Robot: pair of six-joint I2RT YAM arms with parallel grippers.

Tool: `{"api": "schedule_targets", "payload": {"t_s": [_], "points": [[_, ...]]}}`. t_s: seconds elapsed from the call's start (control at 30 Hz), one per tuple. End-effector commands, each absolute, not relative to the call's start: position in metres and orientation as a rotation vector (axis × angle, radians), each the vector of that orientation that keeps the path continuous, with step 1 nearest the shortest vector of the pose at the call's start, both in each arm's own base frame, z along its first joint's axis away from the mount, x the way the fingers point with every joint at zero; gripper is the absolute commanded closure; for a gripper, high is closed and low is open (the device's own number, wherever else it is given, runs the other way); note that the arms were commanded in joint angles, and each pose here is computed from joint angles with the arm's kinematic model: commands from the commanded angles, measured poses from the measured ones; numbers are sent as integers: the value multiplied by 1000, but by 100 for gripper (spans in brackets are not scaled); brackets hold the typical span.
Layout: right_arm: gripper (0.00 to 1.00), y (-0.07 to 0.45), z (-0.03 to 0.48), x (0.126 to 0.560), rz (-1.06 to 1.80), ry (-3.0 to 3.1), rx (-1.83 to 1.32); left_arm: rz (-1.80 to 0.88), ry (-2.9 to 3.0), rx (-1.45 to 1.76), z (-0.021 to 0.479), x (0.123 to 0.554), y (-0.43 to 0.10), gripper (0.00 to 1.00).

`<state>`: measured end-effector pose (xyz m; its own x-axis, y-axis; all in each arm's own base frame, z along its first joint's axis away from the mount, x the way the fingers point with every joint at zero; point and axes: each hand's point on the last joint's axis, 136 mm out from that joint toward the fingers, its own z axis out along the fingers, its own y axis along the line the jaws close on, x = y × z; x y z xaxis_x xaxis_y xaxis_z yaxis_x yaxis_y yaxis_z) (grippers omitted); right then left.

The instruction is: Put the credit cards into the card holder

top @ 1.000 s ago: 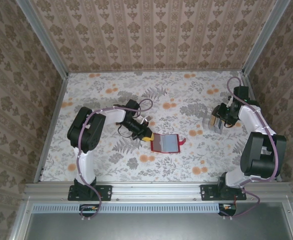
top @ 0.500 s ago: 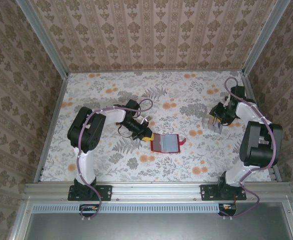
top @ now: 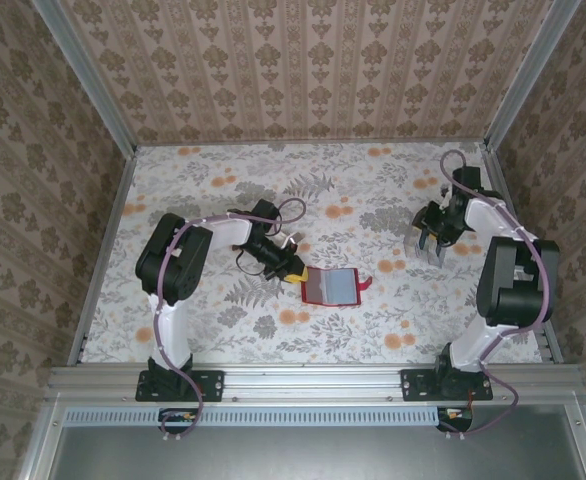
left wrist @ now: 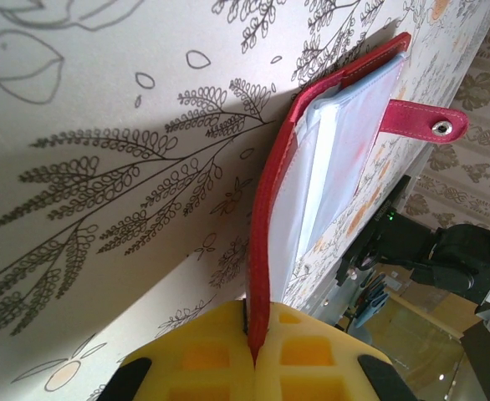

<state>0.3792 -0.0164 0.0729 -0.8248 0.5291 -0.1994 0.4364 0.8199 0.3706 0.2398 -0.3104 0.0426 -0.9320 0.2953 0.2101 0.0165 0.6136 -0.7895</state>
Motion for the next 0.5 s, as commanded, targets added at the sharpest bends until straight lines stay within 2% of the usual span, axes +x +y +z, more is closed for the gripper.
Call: {"api": "schedule_targets", "payload": {"t_s": [0.0, 0.37, 0.47], "points": [[55, -19, 70, 374, 340, 2775, 702, 1233, -2500, -232, 41, 238, -308, 100], [50, -23, 70, 374, -46, 2838, 631, 1243, -2502, -231, 40, 237, -309, 100], [50, -20, 66, 375, -64, 2847, 630, 1246, -2512, -240, 42, 237, -309, 100]]}}
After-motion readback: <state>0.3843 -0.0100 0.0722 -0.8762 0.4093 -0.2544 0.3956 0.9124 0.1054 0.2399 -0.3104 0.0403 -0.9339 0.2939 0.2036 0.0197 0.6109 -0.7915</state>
